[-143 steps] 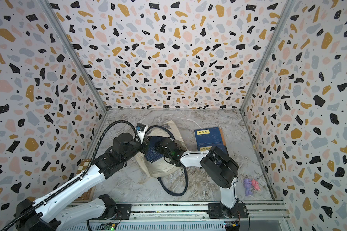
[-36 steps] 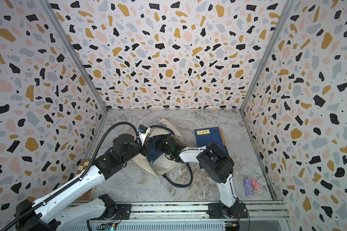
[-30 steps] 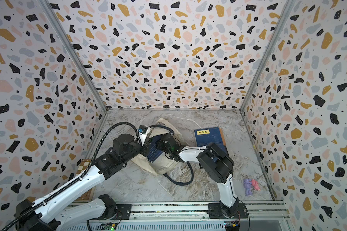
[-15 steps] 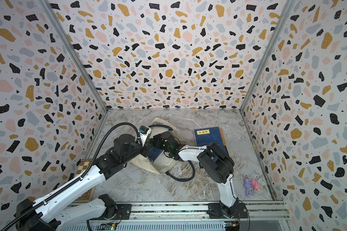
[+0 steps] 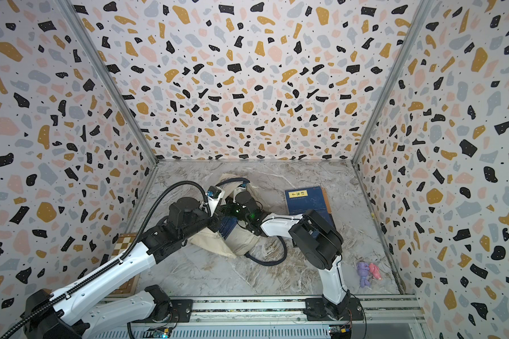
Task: Take out the books from the canvas bag
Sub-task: Pick up the book from the canvas bag.
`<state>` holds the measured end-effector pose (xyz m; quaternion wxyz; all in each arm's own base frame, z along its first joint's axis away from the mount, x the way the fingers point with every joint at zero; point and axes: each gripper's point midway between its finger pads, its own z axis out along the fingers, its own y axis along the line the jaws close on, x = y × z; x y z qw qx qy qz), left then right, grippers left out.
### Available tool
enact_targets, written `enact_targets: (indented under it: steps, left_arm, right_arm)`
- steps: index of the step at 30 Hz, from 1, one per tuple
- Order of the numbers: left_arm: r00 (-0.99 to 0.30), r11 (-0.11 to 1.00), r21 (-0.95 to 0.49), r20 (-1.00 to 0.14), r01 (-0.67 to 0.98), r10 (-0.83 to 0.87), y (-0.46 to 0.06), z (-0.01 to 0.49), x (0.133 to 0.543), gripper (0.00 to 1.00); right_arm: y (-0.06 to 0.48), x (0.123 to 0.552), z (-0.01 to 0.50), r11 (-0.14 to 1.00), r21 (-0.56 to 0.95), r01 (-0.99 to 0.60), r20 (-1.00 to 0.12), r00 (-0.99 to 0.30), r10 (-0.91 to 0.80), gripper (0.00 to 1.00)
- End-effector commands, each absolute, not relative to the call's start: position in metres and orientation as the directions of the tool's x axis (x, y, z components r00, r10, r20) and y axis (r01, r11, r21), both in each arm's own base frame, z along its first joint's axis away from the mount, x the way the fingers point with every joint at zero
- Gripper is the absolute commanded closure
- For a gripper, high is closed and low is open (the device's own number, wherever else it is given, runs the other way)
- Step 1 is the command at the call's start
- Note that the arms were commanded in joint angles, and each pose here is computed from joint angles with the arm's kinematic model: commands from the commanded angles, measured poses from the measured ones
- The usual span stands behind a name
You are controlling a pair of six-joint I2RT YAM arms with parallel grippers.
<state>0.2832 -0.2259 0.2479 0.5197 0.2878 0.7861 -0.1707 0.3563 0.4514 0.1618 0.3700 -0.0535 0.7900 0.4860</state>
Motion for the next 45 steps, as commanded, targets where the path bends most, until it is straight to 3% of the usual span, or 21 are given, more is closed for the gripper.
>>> enact_targets:
  steps: [1,10,18,25,36,45]
  left_arm:
    - [-0.173,0.725,0.03,-0.964,0.688,0.204,-0.246,0.298,0.28,1.0]
    - [-0.191,0.815,0.125,-0.942,0.566,0.277,-0.22,0.284,0.296,1.0]
    - [-0.281,0.833,0.224,-0.87,0.506,0.405,-0.21,0.249,0.315,1.0]
    - [-0.373,0.873,0.218,-0.839,0.437,0.397,-0.191,0.233,0.333,1.0]
    - [-0.433,0.894,0.179,-0.824,0.412,0.365,-0.187,0.226,0.347,1.0]
    - [-0.38,0.901,0.137,-0.873,0.412,0.306,-0.186,0.249,0.339,1.0]
  right_arm:
    - [0.462,0.358,0.188,0.452,0.726,-0.518,-0.67,-0.681,0.296,0.84]
    - [0.418,0.358,0.193,0.532,0.71,-0.461,-0.685,-0.628,0.369,1.0]
    - [0.373,0.355,0.187,0.556,0.729,-0.399,-0.663,-0.614,0.428,1.0]
    - [0.346,0.337,0.196,0.58,0.705,-0.408,-0.69,-0.581,0.432,1.0]
    - [0.353,0.313,0.179,0.602,0.639,-0.479,-0.727,-0.633,0.268,1.0]
    - [0.374,0.279,0.136,0.647,0.56,-0.517,-0.712,-0.7,0.057,1.0]
